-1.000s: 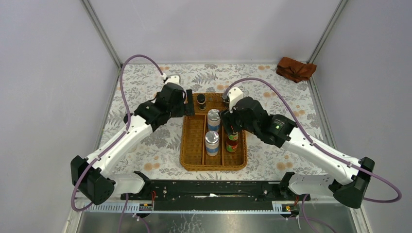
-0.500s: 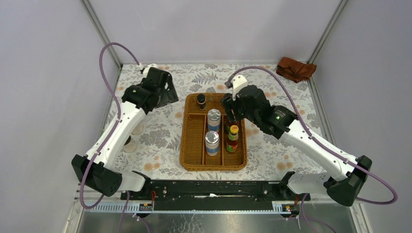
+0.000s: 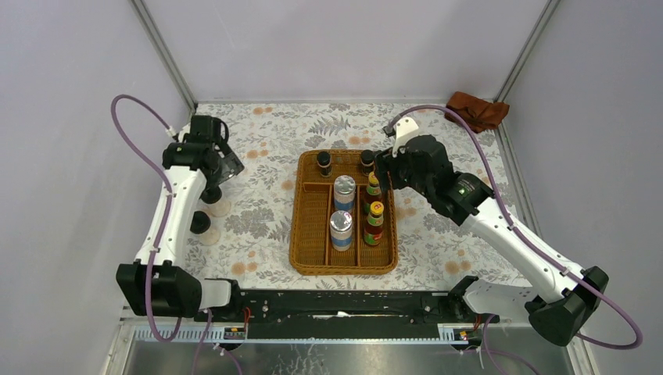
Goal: Organize the condiment bottles
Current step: Pick up the bottle from the center of the board.
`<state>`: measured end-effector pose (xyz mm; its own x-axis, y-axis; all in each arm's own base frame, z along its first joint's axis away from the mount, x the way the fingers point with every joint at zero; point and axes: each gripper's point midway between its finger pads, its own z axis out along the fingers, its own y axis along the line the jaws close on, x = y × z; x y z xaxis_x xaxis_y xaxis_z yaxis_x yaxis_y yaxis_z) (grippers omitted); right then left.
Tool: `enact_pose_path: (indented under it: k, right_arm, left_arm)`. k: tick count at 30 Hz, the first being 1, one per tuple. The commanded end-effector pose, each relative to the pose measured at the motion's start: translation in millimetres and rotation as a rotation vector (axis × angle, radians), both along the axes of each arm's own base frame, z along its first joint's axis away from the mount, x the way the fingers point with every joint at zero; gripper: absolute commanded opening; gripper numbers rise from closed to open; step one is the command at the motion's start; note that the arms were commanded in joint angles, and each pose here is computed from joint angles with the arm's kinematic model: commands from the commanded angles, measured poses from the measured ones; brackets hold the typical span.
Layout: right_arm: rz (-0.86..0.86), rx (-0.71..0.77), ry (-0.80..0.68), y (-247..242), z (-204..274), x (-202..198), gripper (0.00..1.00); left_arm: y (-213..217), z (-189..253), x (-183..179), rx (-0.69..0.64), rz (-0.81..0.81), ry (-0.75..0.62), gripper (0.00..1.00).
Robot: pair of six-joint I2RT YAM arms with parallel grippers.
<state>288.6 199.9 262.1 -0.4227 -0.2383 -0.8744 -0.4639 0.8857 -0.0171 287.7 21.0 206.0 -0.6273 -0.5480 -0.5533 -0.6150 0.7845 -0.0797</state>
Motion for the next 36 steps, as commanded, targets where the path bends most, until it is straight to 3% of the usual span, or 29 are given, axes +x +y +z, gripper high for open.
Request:
enact_pose_path:
  k: [1,14,36]
  right_arm:
    - [0.015,0.062,-0.020,3,8,-3,0.72]
    - [0.051,0.123,0.025,7,-2,-18,0.72]
    - [0.070,0.136,0.033,8,-9,-24,0.72]
  left_arm:
    - [8,-14,-18,-0.065,0.090,0.033,0.99]
    - [35,-51,-16,-0.138,0.245,-0.003,0.99]
    - [59,-69,14,-0.066,0.219,-0.059,0.99]
